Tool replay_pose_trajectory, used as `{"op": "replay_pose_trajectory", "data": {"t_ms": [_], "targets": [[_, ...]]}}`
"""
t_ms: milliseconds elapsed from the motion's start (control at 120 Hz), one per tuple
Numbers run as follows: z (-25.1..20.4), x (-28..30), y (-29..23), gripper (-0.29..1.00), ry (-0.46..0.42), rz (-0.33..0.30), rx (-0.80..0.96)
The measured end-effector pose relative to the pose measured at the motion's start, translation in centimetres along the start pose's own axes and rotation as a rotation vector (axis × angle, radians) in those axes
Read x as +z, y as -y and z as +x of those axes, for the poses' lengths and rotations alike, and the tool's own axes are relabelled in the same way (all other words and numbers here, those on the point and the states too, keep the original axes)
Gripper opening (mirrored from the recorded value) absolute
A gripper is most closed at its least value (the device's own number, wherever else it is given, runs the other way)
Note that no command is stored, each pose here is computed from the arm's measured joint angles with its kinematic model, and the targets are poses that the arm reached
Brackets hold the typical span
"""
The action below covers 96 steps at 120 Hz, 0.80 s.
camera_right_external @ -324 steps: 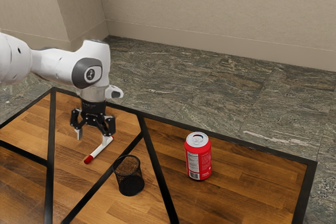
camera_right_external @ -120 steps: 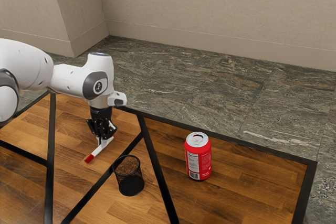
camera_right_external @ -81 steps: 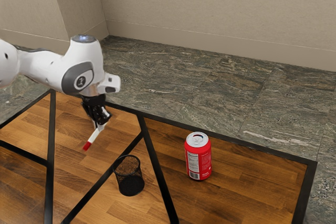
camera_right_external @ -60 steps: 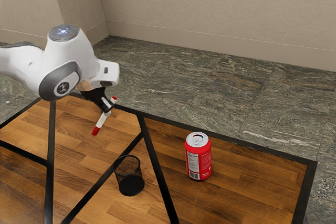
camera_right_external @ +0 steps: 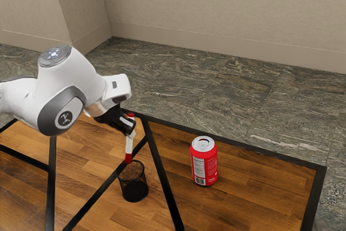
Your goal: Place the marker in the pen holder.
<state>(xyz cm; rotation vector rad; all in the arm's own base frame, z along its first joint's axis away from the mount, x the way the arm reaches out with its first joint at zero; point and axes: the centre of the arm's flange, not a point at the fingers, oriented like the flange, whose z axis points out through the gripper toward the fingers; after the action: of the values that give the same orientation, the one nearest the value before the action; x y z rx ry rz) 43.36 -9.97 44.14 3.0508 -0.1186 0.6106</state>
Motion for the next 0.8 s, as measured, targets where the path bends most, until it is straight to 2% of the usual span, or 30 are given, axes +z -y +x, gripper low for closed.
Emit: {"op": "replay_pose_trajectory", "data": {"t_ms": [208, 375, 475, 542, 600, 667, 742, 800], "targets": [[0.0, 1.5, 0.7, -0.08, 0.019, 0.0, -0.07], [-0.1, 1.4, 1.1, 0.28, 0.029, -0.006, -0.1], [0.6, 0.9, 2.2, 0.44, 0.037, -0.004, -0.13], [4.0, -1.4, 3.7, 0.51, 0.004, -0.019, -0.168], [10.6, -6.0, 4.4, 0.56, -0.037, -0.028, -0.153], [17.5, -11.9, 6.3, 0.6, -0.071, -0.007, -0.134], [21.0, -17.9, 9.7, 0.63, -0.083, 0.042, -0.152], [21.5, -20.7, 11.7, 0.65, -0.055, 0.087, -0.172]]}}
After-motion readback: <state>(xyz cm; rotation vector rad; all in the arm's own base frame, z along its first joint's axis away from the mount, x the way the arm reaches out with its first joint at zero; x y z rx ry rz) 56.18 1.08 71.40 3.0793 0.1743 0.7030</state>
